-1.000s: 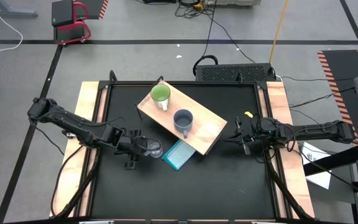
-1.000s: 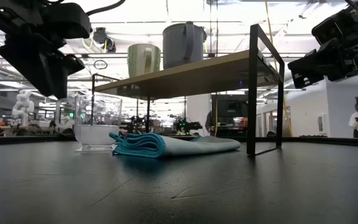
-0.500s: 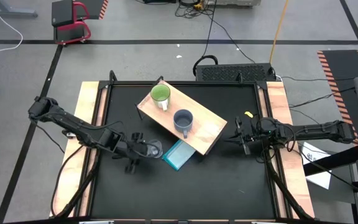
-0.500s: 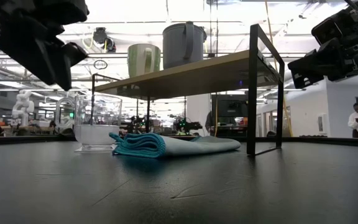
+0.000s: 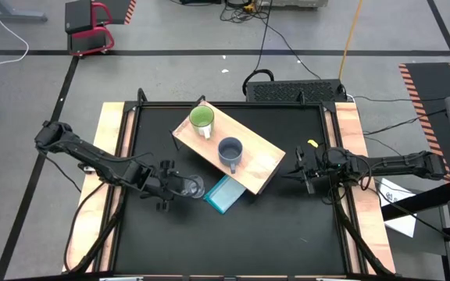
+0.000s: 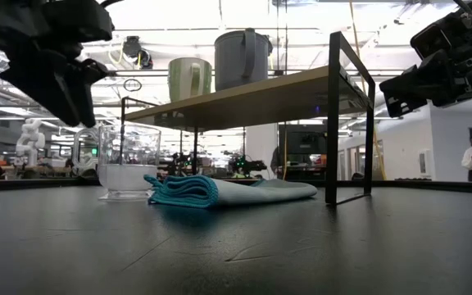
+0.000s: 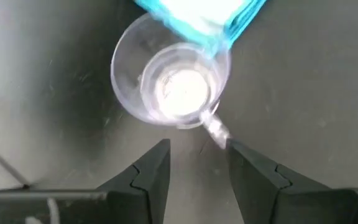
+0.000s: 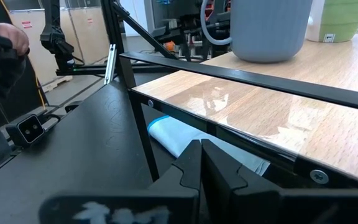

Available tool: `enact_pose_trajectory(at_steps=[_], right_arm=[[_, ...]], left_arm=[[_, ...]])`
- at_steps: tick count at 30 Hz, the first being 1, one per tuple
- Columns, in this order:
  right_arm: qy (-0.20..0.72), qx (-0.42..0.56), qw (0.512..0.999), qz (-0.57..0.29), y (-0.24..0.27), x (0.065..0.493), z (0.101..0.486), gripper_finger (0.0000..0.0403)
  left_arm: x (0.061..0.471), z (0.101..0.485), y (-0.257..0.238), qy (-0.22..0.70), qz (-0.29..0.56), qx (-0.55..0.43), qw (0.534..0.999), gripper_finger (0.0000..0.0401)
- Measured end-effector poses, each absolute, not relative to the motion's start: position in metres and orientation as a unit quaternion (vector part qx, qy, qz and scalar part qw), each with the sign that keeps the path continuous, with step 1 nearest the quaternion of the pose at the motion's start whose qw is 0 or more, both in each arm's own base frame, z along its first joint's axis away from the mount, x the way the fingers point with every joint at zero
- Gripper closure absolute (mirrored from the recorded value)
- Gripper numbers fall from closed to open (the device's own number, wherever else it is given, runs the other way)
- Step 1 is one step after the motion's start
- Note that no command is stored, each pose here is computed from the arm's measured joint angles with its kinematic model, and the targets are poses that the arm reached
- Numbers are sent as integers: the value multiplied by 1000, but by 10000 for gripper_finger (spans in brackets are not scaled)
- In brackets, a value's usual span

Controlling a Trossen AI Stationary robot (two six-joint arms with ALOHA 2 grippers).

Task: Stack small to large cups/mugs on shelf
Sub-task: Put the transparent mug on the shelf

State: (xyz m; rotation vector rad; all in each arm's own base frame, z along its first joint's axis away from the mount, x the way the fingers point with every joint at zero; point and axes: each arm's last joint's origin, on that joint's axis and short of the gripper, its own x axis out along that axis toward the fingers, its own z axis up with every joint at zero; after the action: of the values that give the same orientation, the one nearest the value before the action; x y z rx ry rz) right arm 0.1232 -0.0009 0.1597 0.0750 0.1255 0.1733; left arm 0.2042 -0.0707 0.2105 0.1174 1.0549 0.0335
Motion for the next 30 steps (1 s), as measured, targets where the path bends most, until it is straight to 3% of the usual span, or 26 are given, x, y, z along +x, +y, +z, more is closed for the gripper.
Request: enact_pose_trajectory(at_steps=[7, 20, 30], right_arm=[[61, 37, 994, 87, -1, 123, 160, 403], [59, 38, 994, 87, -1, 123, 160, 403], [48, 36, 994, 87, -1, 123, 163, 403]], left_arm=[[199, 209, -67, 519, 58, 66, 851, 261], [196, 192, -65, 517, 61, 37, 853, 393], [193, 171, -63, 499, 57, 22, 864, 397]])
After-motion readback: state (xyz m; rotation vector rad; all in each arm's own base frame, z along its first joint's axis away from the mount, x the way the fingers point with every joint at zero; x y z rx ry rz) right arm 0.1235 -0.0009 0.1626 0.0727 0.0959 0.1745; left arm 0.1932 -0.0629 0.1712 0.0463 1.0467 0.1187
